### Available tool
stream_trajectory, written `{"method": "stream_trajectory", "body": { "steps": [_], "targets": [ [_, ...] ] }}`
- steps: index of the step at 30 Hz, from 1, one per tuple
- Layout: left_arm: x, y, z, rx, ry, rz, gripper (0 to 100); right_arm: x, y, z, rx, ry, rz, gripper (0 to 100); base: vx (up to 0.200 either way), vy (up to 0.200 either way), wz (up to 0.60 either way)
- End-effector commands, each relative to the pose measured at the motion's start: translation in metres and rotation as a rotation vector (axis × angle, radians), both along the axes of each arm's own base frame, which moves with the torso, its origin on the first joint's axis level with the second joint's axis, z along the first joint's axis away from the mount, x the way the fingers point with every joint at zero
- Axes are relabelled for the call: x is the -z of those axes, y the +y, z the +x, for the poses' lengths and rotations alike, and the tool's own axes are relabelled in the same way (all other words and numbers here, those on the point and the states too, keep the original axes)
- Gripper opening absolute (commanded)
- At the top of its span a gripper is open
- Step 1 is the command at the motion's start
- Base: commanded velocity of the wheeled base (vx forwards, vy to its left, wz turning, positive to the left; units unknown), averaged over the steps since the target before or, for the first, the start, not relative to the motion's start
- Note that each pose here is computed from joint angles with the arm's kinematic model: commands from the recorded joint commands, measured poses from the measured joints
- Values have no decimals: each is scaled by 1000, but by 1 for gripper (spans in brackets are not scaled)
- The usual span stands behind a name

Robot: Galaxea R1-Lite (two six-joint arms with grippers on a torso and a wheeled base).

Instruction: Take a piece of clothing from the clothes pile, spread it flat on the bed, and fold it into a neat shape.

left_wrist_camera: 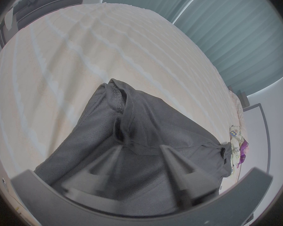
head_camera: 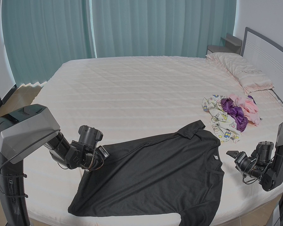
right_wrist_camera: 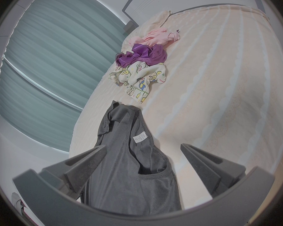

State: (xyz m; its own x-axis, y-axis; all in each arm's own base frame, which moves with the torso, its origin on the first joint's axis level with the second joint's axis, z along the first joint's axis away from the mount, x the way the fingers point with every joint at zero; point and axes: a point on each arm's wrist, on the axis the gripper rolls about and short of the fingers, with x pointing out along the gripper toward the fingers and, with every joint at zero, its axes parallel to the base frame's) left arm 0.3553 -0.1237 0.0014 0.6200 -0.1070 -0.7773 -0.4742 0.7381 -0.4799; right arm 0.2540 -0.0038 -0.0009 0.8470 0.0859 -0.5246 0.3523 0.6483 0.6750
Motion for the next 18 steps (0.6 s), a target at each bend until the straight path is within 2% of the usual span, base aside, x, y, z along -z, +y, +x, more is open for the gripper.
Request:
{"method": "stream_trajectory", "body": {
  "steps": [1,5,12,16,18],
  "targets": [
    [-10,0,2,-1,-29,-10,0,0,0,0,0,1,1,100,0,0,0],
    [-29,9,14,-32,-90,-30,0,0,0,0,0,0,1,100,0,0,0],
    [-66,48,59,-155,-195,-57,0,0,0,0,0,0,1,100,0,0,0],
    [-71,60,72,-184,-206,-59,0,0,0,0,0,1,1,100,0,0,0],
    [-65,58,66,-174,-159,-48,0,1,0,0,2,1,2,100,0,0,0]
  ]
}}
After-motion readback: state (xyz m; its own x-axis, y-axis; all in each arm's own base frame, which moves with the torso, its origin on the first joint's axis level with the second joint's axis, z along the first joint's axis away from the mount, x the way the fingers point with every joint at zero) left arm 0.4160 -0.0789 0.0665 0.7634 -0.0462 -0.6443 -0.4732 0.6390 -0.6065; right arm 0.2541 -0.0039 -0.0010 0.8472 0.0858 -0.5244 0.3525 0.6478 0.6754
